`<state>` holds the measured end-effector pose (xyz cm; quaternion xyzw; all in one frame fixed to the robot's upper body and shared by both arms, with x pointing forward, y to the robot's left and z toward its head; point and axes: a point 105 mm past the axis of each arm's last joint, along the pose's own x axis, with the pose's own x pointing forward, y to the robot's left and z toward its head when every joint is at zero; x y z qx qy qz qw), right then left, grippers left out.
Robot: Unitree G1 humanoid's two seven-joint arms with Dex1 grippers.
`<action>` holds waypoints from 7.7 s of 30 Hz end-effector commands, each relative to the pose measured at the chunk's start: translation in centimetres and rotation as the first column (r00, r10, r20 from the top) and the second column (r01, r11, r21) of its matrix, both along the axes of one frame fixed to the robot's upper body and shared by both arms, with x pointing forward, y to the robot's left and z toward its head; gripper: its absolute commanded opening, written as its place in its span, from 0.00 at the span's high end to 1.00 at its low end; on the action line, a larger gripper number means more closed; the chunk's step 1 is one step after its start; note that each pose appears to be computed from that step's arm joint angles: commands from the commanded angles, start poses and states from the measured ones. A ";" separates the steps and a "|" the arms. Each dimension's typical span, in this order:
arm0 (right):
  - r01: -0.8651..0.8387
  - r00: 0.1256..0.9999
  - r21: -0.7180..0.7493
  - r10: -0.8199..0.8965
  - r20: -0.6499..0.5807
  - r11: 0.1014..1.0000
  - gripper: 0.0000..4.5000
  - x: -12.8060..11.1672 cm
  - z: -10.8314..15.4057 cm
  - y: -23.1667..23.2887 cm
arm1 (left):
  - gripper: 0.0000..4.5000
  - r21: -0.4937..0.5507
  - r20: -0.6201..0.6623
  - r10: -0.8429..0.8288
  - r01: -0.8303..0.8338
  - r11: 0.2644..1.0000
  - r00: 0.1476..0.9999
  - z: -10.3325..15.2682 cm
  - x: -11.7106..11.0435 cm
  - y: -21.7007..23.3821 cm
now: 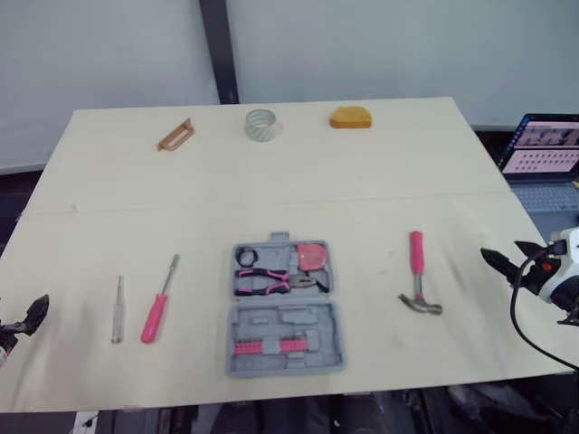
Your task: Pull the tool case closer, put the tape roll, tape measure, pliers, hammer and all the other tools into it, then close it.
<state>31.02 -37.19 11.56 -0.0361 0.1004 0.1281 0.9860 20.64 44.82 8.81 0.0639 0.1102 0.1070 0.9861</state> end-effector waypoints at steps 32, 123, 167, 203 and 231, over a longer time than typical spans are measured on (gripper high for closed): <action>-0.949 0.253 -0.172 0.963 0.089 0.265 0.01 -1.7 11.1 30.9 | 0.02 -0.199 -0.135 0.047 -0.073 0.977 0.990 -5.1 2.2 -11.7; -0.884 0.460 -0.143 0.882 -0.101 0.445 0.00 -6.2 4.8 25.1 | 0.99 -0.010 -0.706 -0.707 0.999 -0.040 -0.035 2.6 6.9 -35.7; -0.878 0.474 -0.145 0.871 -0.129 0.456 0.00 -7.0 4.8 24.5 | 0.99 0.004 -0.730 -0.675 0.987 -0.160 -0.107 0.9 6.3 -37.7; -0.869 0.491 -0.139 0.863 -0.122 0.475 0.00 -7.0 4.5 24.3 | 0.87 0.045 -0.742 -0.664 0.982 -0.182 -0.089 1.1 7.1 -38.3; -0.864 0.501 -0.127 0.860 -0.101 0.488 0.00 -7.0 5.2 24.1 | 0.31 0.123 -0.327 -0.945 0.991 -0.055 -0.012 6.4 9.5 -36.2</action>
